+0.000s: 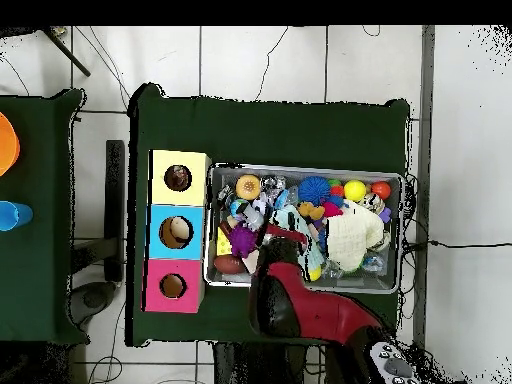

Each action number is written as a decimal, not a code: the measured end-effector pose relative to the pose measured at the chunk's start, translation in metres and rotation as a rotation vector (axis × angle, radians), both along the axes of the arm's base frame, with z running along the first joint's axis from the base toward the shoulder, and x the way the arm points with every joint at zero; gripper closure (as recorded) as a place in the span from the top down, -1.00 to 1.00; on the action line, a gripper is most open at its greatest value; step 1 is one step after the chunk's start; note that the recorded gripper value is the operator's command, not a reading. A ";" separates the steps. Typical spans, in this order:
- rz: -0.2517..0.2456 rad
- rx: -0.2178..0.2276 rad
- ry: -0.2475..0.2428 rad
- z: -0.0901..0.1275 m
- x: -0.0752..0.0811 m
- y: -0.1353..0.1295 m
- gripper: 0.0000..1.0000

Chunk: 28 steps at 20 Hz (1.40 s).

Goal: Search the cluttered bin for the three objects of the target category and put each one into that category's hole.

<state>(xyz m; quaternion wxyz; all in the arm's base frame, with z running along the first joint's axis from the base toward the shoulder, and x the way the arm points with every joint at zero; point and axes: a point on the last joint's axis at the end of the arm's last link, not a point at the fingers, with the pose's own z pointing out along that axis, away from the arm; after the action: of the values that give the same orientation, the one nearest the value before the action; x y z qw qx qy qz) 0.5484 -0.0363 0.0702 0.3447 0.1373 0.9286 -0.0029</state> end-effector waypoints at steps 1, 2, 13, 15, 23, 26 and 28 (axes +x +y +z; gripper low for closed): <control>0.002 0.000 -0.001 0.000 0.000 0.001 1.00; 0.007 0.001 0.000 -0.001 0.000 0.004 1.00; 0.059 0.016 0.043 -0.021 -0.010 0.039 1.00; 0.058 0.020 0.057 -0.027 -0.014 0.043 1.00; 0.029 0.040 0.119 -0.053 -0.028 0.050 1.00; 0.020 0.042 0.125 -0.056 -0.029 0.049 1.00; 0.015 0.043 0.127 -0.056 -0.029 0.049 1.00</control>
<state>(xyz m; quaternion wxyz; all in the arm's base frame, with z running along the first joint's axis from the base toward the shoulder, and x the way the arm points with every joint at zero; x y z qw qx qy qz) 0.5191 0.0123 0.0139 0.2818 0.1373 0.9495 0.0107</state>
